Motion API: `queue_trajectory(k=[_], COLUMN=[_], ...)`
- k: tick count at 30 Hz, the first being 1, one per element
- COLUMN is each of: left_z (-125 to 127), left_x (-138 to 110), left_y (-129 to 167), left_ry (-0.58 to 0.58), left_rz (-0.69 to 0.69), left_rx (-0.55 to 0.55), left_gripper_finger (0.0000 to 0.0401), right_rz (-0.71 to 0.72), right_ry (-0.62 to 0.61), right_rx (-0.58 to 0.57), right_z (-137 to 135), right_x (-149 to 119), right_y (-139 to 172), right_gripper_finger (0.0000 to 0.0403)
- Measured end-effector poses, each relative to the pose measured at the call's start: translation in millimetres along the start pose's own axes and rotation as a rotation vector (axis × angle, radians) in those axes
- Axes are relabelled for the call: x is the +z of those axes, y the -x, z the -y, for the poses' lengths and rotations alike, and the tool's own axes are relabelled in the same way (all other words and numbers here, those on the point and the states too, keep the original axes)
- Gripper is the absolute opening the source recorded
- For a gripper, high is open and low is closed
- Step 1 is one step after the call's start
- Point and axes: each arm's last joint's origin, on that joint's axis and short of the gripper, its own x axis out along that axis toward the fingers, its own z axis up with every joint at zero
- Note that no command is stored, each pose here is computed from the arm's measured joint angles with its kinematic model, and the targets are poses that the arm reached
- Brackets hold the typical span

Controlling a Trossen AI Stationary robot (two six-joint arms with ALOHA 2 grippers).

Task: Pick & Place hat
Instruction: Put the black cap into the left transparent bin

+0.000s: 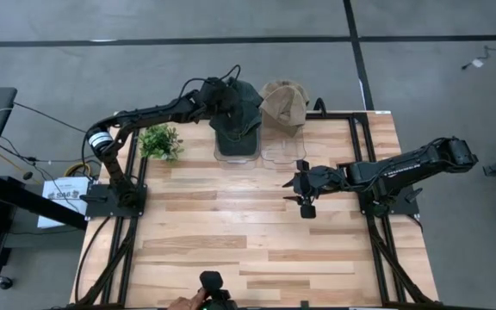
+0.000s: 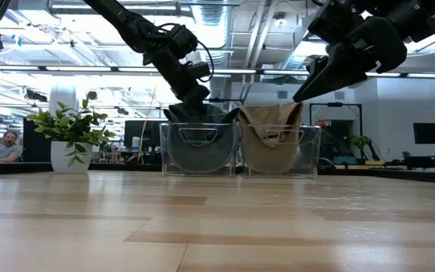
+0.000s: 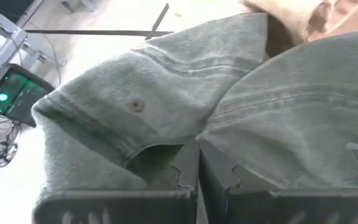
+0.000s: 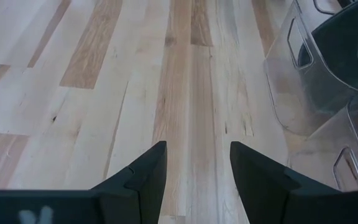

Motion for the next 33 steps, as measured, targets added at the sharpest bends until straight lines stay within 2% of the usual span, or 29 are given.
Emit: queue_trajectory(k=[6,11,16,21,24,28,33], left_z=[1,5,12,26,37,44,33], left_x=[1,1,-2,-2,6,21,24], left_y=[0,1,2,10,25,61,112], left_ry=[0.000,0.014,0.068,0.121,0.135,0.190,0.386], left_rz=[0.019,0.018,-0.035,-0.120,-0.146,-0.129,-0.129], left_rx=[-0.036,-0.067,-0.097,-0.094,-0.051,0.010,-0.006], left_gripper_finger=[0.0021,0.0057,0.0092,0.0107,0.0108,0.0108,0.0108], right_rz=[-0.006,-0.013,-0.024,-0.040,-0.042,-0.048,-0.047], right_ry=[0.001,0.001,-0.005,-0.012,-0.014,-0.015,-0.022], right_rx=[0.016,0.017,0.020,0.022,0.022,0.022,0.022], right_z=[-1,-1,-1,-1,-1,-1,-1], right_x=[-1,-1,-2,-4,-4,-5,-5], right_y=[0,0,0,0,0,0,0], right_gripper_finger=[0.0168,0.0167,0.0167,0.0168,0.0168,0.0166,0.0168])
